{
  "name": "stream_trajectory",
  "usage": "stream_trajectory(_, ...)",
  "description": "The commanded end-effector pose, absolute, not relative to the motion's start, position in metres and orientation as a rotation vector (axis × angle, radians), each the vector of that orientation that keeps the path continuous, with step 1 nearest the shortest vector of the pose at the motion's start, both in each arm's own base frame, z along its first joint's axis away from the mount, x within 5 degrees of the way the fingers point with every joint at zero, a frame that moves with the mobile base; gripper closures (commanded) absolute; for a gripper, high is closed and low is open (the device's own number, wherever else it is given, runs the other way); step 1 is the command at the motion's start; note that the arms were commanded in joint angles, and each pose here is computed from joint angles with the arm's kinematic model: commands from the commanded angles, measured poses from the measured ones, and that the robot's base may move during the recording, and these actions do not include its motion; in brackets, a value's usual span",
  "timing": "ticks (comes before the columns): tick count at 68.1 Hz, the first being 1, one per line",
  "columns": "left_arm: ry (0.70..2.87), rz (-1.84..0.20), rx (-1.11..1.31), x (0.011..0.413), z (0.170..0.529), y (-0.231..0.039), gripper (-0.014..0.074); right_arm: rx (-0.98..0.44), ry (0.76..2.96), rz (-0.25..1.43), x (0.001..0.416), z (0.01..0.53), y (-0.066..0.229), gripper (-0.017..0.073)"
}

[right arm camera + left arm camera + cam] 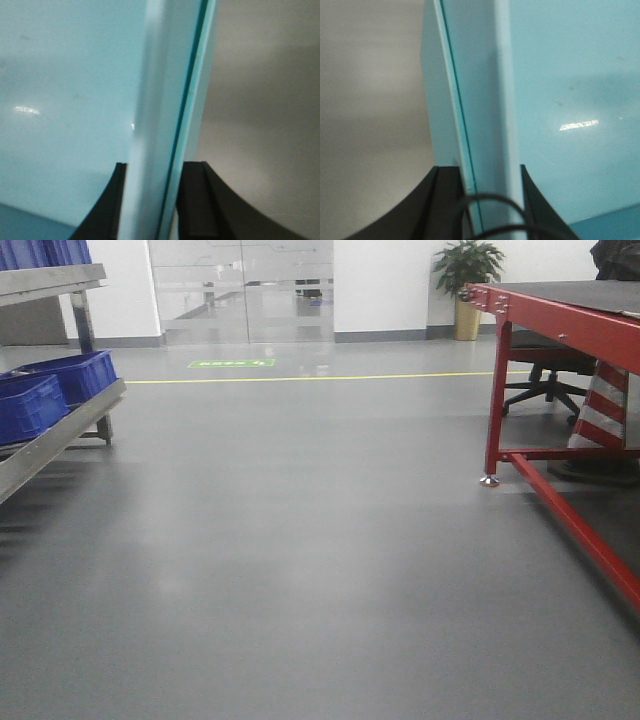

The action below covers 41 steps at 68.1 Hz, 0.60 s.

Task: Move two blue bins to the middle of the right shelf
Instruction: 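Drive past the red workbench holding the light blue bin in both grippers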

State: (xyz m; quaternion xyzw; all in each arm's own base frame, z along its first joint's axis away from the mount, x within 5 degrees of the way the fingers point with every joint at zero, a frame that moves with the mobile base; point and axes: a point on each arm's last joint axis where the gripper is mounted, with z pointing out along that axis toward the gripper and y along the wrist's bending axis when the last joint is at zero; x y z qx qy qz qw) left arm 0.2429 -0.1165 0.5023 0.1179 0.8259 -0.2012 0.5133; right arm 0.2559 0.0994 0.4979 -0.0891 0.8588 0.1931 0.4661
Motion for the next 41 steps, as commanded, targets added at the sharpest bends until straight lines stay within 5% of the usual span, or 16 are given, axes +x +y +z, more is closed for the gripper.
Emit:
stream_trajectory(1, 1.823, -0.544, 0.245, 0.2367, 0.5247, -0.1137, 0.0704, -0.200, 2.035, 0.458, 0.2543, 0.5082, 0.0946, 0.0713)
stream_trajectory(41, 1.823, -0.544, 0.245, 0.2367, 0.5247, -0.1137, 0.0704, -0.200, 2.035, 0.458, 0.2543, 0.5082, 0.0946, 0.0713)
